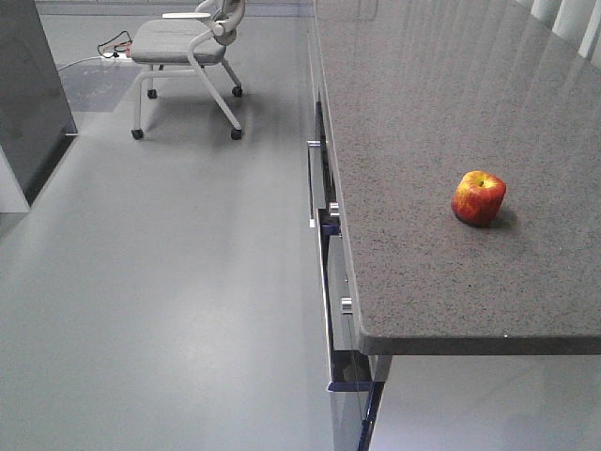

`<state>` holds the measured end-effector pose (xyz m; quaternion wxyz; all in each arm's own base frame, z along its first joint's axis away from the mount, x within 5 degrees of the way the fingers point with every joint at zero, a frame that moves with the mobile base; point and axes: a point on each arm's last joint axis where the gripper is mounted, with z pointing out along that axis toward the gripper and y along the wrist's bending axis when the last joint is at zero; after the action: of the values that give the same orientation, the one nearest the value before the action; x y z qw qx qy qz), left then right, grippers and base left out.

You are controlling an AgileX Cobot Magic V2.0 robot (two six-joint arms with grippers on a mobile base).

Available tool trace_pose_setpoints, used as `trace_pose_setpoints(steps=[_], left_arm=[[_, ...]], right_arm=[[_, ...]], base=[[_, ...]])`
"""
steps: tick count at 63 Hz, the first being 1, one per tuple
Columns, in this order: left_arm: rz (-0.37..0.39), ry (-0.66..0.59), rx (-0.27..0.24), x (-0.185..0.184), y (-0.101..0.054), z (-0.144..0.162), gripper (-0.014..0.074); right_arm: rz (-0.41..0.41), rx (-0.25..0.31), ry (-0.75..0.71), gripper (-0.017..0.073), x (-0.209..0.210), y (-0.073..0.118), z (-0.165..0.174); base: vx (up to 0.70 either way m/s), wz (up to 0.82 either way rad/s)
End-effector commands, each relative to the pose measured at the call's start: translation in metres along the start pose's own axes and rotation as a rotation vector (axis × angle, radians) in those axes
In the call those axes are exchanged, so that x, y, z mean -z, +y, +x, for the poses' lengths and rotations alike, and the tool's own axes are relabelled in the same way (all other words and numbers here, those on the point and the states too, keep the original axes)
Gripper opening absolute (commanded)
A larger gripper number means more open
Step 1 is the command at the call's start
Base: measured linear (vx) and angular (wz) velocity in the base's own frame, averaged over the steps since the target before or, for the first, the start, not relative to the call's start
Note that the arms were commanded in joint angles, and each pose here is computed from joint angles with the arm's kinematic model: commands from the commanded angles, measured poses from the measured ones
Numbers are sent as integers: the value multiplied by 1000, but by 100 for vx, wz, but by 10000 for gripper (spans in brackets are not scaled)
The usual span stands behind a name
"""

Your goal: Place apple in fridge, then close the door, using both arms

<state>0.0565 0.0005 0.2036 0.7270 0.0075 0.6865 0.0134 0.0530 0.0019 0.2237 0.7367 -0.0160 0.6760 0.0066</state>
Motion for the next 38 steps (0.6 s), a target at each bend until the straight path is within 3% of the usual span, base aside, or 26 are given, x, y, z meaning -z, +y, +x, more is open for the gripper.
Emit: trace_pose_setpoints(steps=[1,21,38], left_arm=[[9,-63,12,1,-1,0,-6],[9,-63,12,1,-1,0,-6],[9,-63,12,1,-1,0,-6]], right_arm=[[11,9,-117,-3,0,-1,-43],[0,31,56,-3,-37,-2,-118],[-12,31,285,-3,-96,-2,-131]], base=[[0,0],[0,0],[0,0]])
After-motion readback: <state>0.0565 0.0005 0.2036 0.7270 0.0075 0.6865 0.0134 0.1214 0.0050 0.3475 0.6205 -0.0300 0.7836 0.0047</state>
